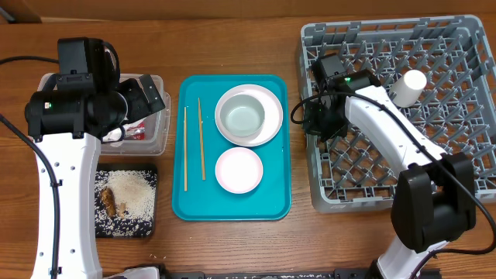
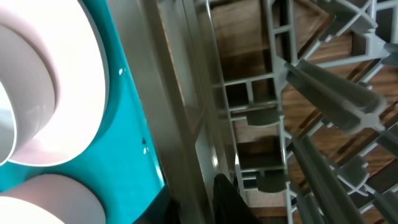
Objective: Sort waste into correct bins and load items into the dishwasher
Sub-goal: 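Swing the right gripper left across the rack toward the teal tray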
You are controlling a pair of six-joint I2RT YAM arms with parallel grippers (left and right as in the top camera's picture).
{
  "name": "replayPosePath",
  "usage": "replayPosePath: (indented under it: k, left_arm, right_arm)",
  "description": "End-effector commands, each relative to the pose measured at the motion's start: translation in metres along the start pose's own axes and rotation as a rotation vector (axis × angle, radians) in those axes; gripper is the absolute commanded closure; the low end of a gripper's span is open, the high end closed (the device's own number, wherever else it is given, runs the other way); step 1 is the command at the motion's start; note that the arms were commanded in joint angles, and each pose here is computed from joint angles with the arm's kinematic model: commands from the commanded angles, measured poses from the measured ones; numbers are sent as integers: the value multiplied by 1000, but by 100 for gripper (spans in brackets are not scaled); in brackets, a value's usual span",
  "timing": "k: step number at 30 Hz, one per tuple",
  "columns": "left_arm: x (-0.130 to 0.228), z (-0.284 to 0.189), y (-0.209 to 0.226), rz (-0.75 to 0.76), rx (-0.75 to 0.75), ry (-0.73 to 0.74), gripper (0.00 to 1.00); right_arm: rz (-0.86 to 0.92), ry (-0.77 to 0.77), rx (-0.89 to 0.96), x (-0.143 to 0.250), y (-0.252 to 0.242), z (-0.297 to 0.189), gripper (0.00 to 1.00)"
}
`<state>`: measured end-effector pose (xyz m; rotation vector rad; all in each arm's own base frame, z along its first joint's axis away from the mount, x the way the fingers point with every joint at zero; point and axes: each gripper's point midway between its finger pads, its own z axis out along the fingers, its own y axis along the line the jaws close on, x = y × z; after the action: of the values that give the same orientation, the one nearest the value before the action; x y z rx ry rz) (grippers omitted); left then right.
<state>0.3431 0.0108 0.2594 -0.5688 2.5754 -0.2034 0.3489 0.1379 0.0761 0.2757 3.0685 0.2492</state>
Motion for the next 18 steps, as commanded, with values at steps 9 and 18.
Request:
replayPosePath:
  k: [9, 18]
  left_arm:
    - [-4, -4, -2, -3, 7, -16, 0]
    - [-3, -4, -3, -3, 7, -16, 0]
  right_arm:
    - [70, 84, -27, 28, 20, 7, 83]
    - [90, 67, -56, 22, 29, 1, 83]
